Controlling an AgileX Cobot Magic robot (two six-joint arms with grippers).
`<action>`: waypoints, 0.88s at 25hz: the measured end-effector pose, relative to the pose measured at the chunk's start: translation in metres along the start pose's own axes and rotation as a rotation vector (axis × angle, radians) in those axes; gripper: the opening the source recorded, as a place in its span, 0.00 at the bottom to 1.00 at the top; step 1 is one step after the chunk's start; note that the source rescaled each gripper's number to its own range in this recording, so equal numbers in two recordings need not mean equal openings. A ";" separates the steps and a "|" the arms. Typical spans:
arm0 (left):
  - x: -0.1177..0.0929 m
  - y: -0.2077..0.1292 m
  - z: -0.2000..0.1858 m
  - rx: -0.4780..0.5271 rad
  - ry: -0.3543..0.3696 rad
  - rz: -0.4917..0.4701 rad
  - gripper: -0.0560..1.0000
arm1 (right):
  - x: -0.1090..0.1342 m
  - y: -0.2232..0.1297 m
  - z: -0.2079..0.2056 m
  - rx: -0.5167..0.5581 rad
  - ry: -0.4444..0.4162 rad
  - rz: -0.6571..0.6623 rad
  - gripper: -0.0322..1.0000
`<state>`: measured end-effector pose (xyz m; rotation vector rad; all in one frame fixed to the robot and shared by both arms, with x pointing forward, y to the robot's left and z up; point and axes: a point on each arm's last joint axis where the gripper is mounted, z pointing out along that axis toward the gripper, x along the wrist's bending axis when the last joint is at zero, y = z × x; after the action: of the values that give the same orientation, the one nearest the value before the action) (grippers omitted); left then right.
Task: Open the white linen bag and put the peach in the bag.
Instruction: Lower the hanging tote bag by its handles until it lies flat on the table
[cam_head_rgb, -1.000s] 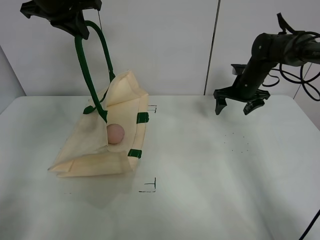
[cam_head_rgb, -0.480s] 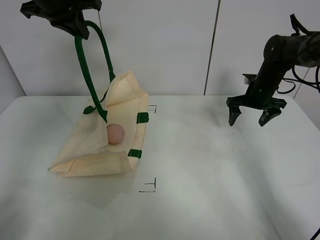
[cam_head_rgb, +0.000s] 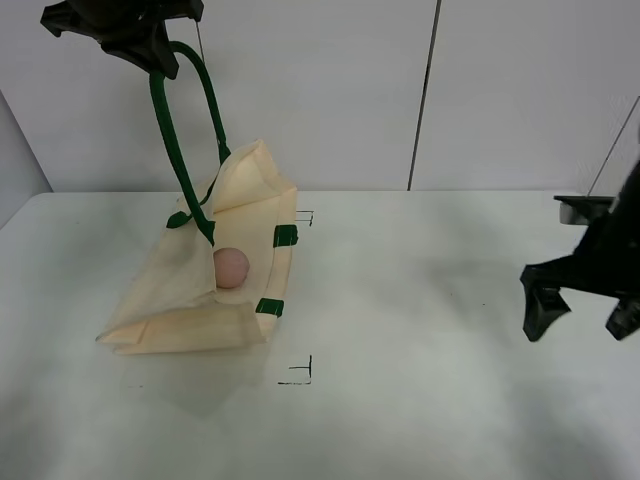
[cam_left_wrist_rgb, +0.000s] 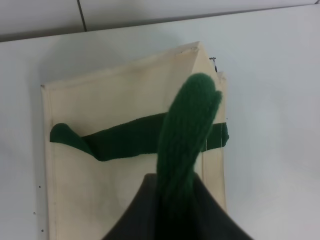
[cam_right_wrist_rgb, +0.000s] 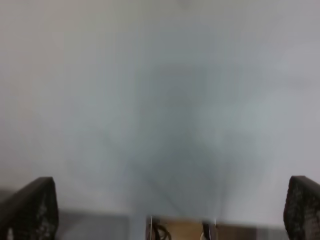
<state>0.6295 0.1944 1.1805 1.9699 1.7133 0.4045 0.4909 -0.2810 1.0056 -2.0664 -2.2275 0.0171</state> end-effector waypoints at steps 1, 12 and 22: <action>0.000 0.000 0.000 0.000 0.000 0.000 0.05 | 0.001 -0.018 -0.003 -0.020 -0.002 -0.001 1.00; 0.000 0.000 0.000 0.000 0.000 0.000 0.05 | 0.006 -0.159 -0.027 -0.631 -0.025 -0.029 1.00; 0.000 0.000 0.000 0.000 0.000 0.000 0.05 | 0.008 -0.232 -0.028 -1.037 -0.041 -0.054 1.00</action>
<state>0.6295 0.1944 1.1805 1.9699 1.7133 0.4045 0.2625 -0.2927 1.0525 -2.3566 -2.5956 -1.3685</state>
